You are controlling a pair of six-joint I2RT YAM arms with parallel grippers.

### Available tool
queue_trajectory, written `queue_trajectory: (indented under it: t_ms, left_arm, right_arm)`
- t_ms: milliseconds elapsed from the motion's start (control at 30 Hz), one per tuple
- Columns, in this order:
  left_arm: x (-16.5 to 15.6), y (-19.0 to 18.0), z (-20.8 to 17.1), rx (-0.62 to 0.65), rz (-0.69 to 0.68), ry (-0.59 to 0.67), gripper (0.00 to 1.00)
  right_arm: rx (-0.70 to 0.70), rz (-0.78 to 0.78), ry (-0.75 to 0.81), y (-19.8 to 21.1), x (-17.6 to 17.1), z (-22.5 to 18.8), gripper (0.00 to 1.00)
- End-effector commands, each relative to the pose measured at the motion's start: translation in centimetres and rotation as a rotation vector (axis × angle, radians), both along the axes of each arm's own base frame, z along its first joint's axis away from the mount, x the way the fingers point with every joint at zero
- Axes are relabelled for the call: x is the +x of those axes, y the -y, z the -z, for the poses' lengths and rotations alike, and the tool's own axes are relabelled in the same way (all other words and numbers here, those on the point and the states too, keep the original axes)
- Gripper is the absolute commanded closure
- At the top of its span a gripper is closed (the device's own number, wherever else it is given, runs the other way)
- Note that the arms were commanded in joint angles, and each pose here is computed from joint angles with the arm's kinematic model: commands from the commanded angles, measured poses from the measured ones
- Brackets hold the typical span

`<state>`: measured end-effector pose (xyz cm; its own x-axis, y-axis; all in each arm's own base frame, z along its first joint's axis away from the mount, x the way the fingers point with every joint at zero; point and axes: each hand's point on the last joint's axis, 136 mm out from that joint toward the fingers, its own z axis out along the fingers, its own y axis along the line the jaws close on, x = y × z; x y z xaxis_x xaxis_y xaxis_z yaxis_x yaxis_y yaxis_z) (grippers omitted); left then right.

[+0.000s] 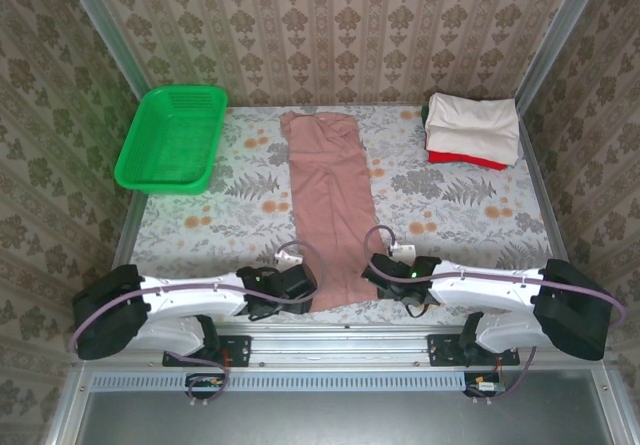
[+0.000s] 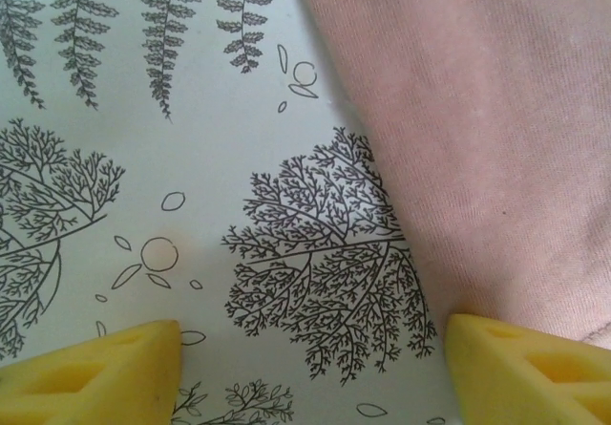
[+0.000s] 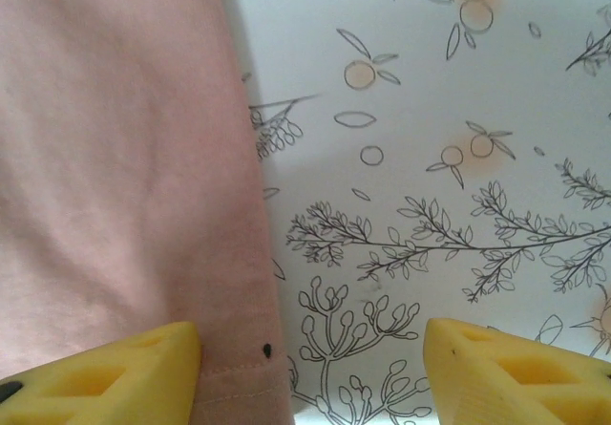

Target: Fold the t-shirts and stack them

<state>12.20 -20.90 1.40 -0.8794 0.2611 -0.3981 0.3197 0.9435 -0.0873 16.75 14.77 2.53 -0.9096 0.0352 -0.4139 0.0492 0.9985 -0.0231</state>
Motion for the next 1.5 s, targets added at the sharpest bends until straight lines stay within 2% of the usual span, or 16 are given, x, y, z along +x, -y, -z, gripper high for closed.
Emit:
queue_trajectory:
  t_ms: [0,67,100,200,267,367,433,600,833,867,967,1067,1133,1233,1467]
  left_arm:
    - [-2.1,3.6,1.4,-0.087,0.064,-0.117,0.27]
    - [-2.5,3.6,2.5,-0.076,0.056,-0.139,0.28]
    - [-2.7,3.6,2.8,-0.08,0.053,-0.148,0.33]
    - [-2.9,3.1,2.8,-0.077,0.041,-0.15,0.49]
    - [-2.5,2.4,1.9,-0.059,0.026,-0.122,0.66]
    - [-1.8,1.5,-0.4,-0.064,0.005,-0.072,0.63]
    - [-1.5,1.6,-1.7,-0.102,0.007,-0.041,0.48]
    - [-1.2,3.2,-4.0,-0.173,0.042,-0.006,0.39]
    - [-2.0,4.0,-0.9,-0.072,0.084,-0.083,0.36]
    - [-2.2,3.7,-0.3,-0.041,0.087,-0.098,0.37]
    - [-2.8,2.2,0.9,0.033,0.072,-0.128,0.51]
    - [-3.3,0.7,1.6,0.043,0.048,-0.14,0.64]
    - [-3.4,-0.1,1.7,0.036,0.027,-0.136,0.76]
    - [-3.3,-0.6,1.3,0.008,0.001,-0.12,0.81]
    - [-3.3,-0.1,0.6,-0.089,-0.019,-0.113,0.78]
  right_arm:
    - [0.007,0.007,-0.017,0.1,-0.4,0.7,0.36]
    - [-0.002,0.008,-0.027,0.3,-0.5,1.1,0.36]
    - [-0.008,0.008,-0.033,0.3,-0.6,1.3,0.36]
    - [-0.029,0.008,-0.043,0.6,-0.7,1.5,0.38]
    - [-0.028,0.009,-0.041,0.5,-0.7,1.5,0.4]
    - [-0.017,0.007,-0.035,0.3,-0.6,1.3,0.42]
    - [-0.011,0.007,-0.029,0.2,-0.5,1.2,0.43]
    - [0.001,0.007,-0.015,0.1,-0.3,0.9,0.43]
    - [0.01,0.014,0.002,0.3,-0.2,0.5,0.43]
    - [0.011,0.014,0.004,0.4,-0.2,0.5,0.43]
    - [0.008,0.017,0.004,0.7,-0.3,0.4,0.43]
    - [0.003,0.024,0.005,1.0,-0.5,0.5,0.43]
    - [0.001,0.029,0.003,1.3,-0.6,0.6,0.43]
    - [0.003,0.032,-0.005,1.4,-0.8,0.9,0.45]
    - [0.12,-0.028,-0.008,-1.7,-1.1,0.1,0.46]
